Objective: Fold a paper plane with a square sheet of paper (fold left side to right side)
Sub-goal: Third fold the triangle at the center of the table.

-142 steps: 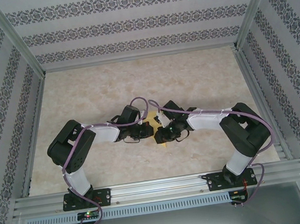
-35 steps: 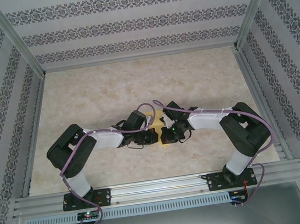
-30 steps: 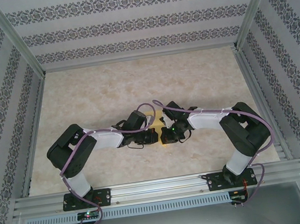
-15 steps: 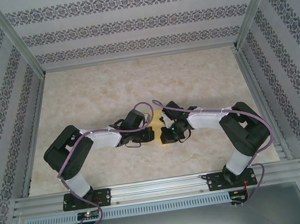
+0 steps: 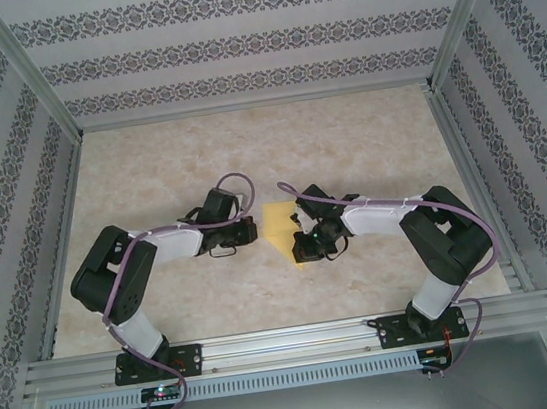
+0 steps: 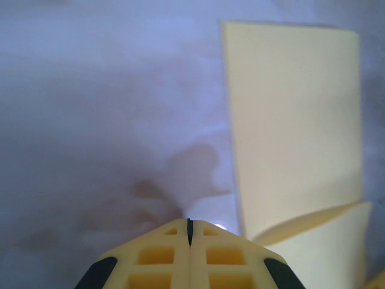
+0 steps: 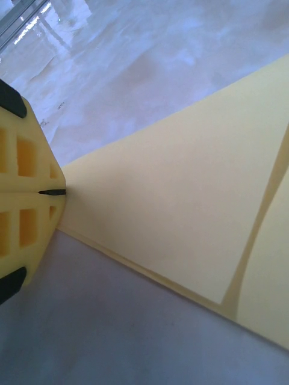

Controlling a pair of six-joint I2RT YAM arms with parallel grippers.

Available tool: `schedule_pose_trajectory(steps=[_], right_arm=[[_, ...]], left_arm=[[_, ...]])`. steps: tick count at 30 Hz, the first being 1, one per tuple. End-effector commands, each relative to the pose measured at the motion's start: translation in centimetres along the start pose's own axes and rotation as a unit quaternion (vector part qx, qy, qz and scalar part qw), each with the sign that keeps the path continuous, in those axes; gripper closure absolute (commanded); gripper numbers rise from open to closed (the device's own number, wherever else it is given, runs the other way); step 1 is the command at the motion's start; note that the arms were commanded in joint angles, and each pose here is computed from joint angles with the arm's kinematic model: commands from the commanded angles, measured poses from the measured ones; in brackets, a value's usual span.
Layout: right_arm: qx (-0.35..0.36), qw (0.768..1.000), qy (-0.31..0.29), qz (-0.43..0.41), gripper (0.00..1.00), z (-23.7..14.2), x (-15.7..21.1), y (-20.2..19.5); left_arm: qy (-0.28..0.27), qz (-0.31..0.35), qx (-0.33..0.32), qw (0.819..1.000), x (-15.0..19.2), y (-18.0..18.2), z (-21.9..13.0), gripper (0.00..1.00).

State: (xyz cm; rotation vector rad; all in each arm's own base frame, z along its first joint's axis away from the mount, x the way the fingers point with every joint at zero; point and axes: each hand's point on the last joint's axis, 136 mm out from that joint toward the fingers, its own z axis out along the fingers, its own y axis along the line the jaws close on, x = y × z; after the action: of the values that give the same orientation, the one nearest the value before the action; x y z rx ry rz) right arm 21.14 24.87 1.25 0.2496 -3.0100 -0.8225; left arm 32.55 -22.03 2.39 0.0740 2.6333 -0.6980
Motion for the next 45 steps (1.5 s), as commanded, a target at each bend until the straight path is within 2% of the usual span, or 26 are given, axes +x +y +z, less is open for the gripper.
schedule_pose_trajectory(steps=[1,5,8,14,23,28,33,39,45], right_arm=[[0.097,0.994,0.036,0.033,1.00,0.4,2.7,-5.1],[0.094,0.995,0.028,0.033,1.00,0.2,2.3,-4.9],[0.094,0.995,0.027,0.035,1.00,0.1,2.2,-4.9],[0.087,0.995,0.024,0.032,1.00,-0.1,2.0,-4.6],[0.084,0.996,0.011,0.025,1.00,-1.4,1.8,-4.0],[0.032,0.999,-0.031,0.018,1.00,-2.9,0.0,-0.8],[-0.008,0.999,-0.044,0.013,1.00,-2.2,-1.4,1.9],[0.007,0.999,-0.036,0.028,1.00,-0.6,-2.1,1.2],[0.032,0.999,-0.008,0.037,1.00,0.1,-0.5,-0.3]], left_arm=[[-0.020,0.024,0.001,1.000,-1.0,-0.6,-2.3,0.96],[-0.024,0.057,0.055,0.997,-0.2,-5.0,-3.4,0.95],[-0.007,0.068,0.095,0.993,1.1,-7.9,-2.7,0.95],[0.026,0.084,0.114,0.990,2.6,-10.3,0.3,0.95],[0.040,0.082,0.077,0.993,2.6,-9.1,3.3,0.95],[0.054,0.072,0.067,0.994,4.0,-7.8,3.9,0.96],[0.060,0.064,0.055,0.995,5.0,-6.8,4.0,0.96],[0.061,0.067,0.048,0.995,5.1,-6.5,4.0,0.96],[0.062,0.069,0.039,0.995,5.0,-6.2,4.0,0.96]])
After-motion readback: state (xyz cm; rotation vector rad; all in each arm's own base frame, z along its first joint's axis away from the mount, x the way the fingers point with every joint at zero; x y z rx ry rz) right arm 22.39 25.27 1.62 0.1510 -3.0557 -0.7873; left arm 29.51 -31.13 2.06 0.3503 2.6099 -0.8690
